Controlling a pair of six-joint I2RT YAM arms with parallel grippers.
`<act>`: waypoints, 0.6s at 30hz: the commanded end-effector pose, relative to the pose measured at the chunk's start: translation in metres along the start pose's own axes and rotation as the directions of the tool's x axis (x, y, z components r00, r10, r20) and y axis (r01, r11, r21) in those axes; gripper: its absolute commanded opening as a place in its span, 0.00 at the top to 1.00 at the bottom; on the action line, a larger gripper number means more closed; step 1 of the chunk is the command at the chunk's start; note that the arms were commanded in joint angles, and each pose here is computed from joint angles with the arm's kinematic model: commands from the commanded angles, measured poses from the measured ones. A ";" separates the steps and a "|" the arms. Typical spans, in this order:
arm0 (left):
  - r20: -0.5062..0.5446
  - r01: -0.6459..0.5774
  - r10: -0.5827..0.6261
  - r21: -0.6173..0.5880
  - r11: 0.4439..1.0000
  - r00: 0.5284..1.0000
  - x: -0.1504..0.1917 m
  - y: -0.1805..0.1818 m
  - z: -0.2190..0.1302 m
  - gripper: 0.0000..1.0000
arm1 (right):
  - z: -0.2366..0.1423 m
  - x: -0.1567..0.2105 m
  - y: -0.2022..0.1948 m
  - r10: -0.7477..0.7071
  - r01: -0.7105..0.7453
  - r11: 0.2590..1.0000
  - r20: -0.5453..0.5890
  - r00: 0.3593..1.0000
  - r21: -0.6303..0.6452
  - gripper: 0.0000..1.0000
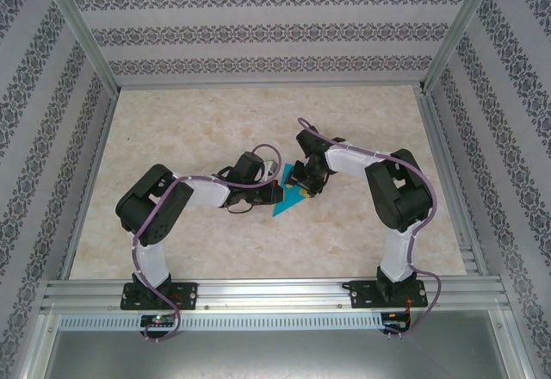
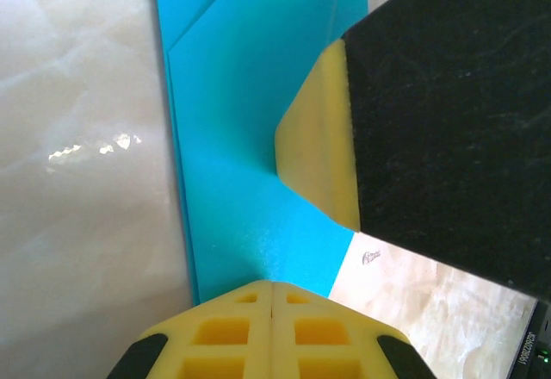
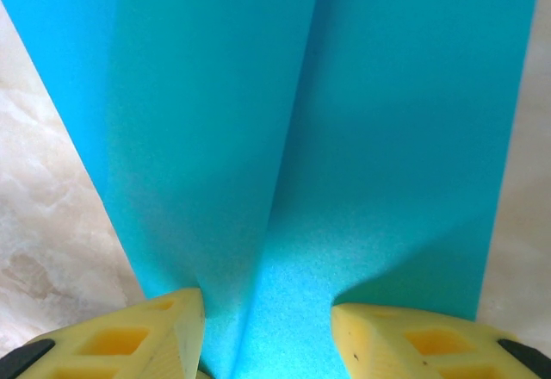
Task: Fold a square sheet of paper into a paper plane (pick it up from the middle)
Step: Fourth fold the wing at the center of the table.
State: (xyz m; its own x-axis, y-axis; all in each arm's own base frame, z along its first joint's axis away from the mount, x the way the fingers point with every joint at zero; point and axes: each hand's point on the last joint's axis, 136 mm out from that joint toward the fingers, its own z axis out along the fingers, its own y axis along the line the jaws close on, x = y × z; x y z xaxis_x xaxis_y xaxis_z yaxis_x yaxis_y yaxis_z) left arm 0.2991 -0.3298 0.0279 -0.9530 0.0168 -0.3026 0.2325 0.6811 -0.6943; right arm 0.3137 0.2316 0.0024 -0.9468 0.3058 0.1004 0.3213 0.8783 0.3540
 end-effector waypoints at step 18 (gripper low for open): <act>-0.050 0.100 -0.110 -0.167 0.981 0.993 0.026 0.048 0.004 0.98 | 0.047 0.021 -0.064 -0.014 0.028 0.970 -0.062 0.998 0.242 0.52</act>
State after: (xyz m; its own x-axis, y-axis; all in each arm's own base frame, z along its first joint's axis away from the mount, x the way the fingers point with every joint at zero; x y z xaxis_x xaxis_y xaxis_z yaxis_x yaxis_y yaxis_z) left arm 0.3014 -0.3252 0.0203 -0.9576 -0.0090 -0.2881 0.1976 0.7073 -0.6788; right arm 0.3141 0.2328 0.0058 -0.9530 0.2889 0.0918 0.3024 0.8860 0.3515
